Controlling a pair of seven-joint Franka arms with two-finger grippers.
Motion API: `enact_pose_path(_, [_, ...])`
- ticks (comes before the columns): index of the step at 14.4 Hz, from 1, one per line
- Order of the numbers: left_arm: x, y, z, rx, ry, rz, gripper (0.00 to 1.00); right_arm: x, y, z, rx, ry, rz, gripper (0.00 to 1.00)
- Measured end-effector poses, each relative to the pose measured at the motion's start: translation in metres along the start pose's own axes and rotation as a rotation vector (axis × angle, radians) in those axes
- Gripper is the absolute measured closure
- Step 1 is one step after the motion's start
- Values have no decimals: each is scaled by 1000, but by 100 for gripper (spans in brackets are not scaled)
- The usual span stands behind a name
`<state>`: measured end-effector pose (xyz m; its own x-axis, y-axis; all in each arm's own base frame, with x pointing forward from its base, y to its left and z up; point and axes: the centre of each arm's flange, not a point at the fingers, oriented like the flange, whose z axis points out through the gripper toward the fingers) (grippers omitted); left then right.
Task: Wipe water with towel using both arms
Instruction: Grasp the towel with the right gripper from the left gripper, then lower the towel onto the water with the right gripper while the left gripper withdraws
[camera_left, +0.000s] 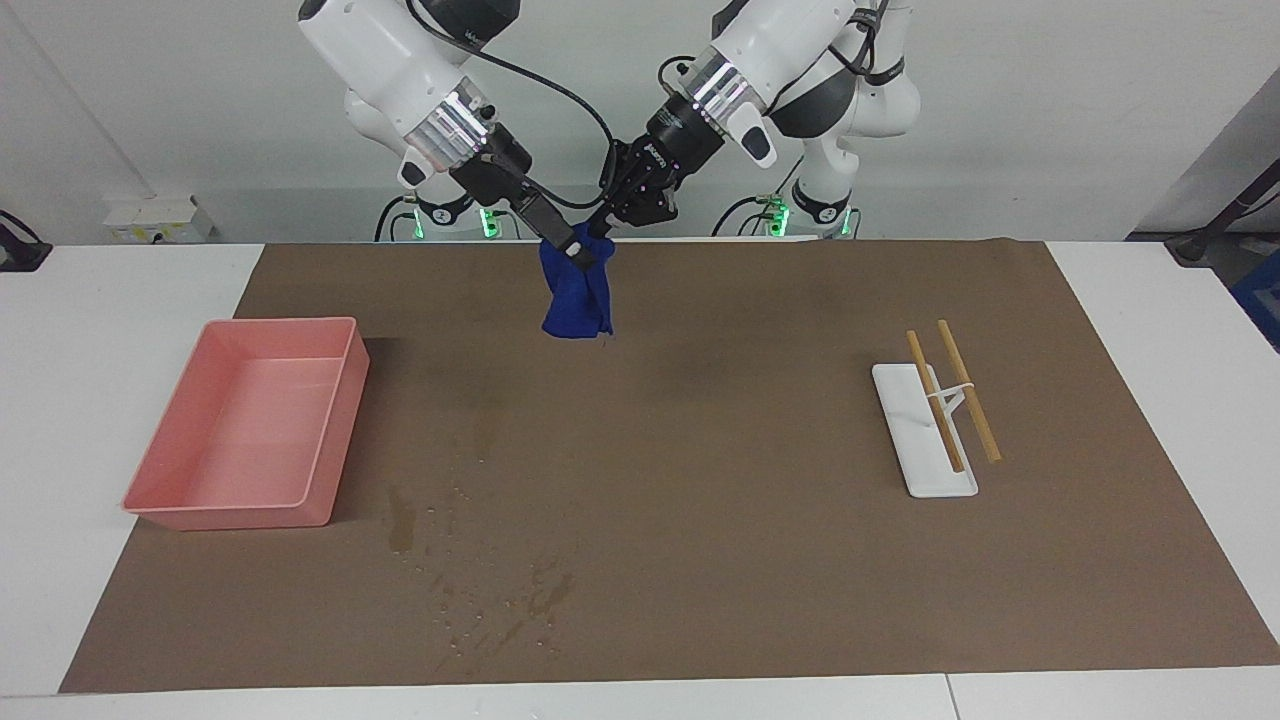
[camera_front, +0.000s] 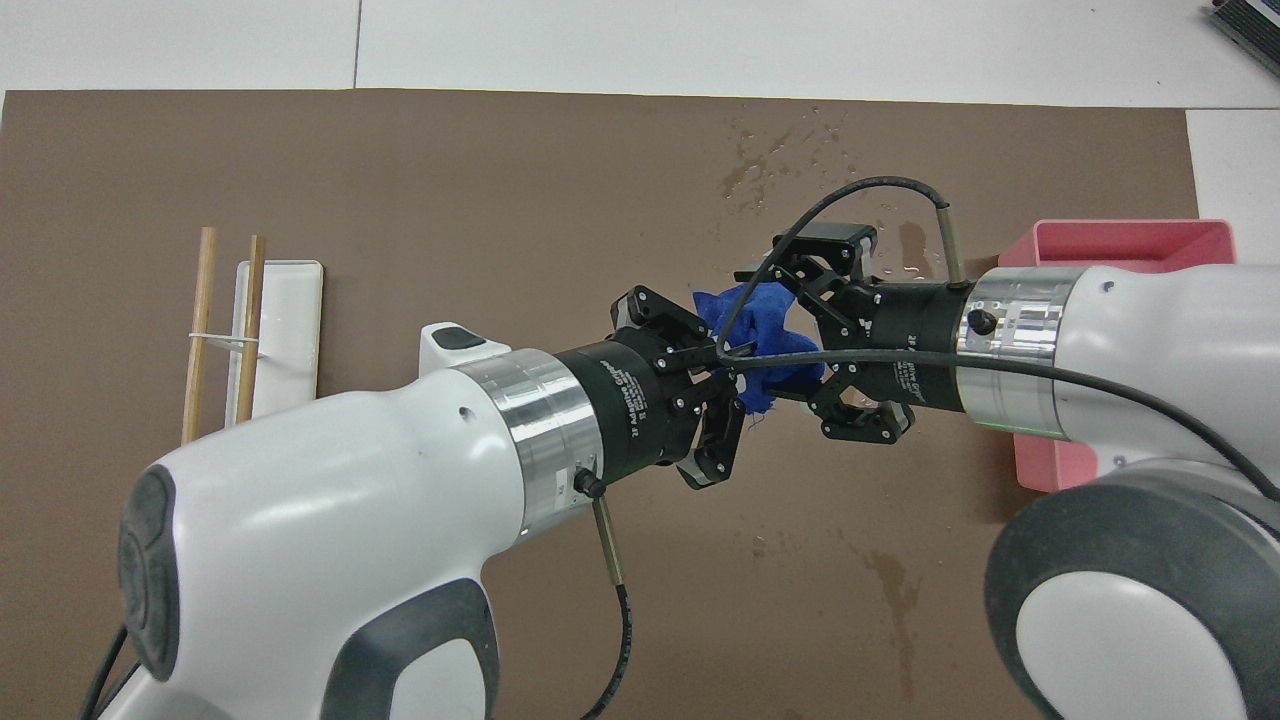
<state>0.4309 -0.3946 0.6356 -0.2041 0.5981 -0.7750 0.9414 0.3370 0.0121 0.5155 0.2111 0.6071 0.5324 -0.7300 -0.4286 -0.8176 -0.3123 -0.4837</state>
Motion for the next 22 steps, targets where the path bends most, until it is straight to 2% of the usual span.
enact_pose_path(1, [-2, -3, -2, -1, -3, 3, 96, 2, 0, 0, 0, 1, -9, 7])
enact_pose_path(4, [-5, -6, -5, -3, -7, 7, 96, 5, 2, 1, -3, 3, -19, 45])
enact_pose_path(7, [-4, -5, -5, -5, -7, 6, 96, 5, 2, 1, -4, 3, -19, 73])
enact_pose_path(8, [-4, -5, -6, -5, -7, 6, 96, 5, 2, 1, -4, 3, -19, 77])
enact_pose_path(11, [-4, -4, -6, -6, -8, 5, 96, 5, 2, 1, -4, 3, -19, 77])
enact_pose_path(13, [-3, -2, -7, -10, -8, 3, 96, 5, 3, 1, -5, 3, -20, 81])
enact_pose_path(15, [-4, 0, -9, -13, -11, 2, 81, 5, 3, 2, -9, 1, -23, 81])
enact_pose_path(18, [-4, 6, -13, -44, 12, 80, 47, 5, 6, 5, -24, -5, -58, 81])
enact_pose_path(20, [1, 17, -17, -87, 99, 222, 26, 4, 9, 7, -56, -23, -133, 81])
enact_pose_path(22, [19, 42, -27, -90, 201, 355, 3, 8, 17, 7, -110, -44, -242, 81])
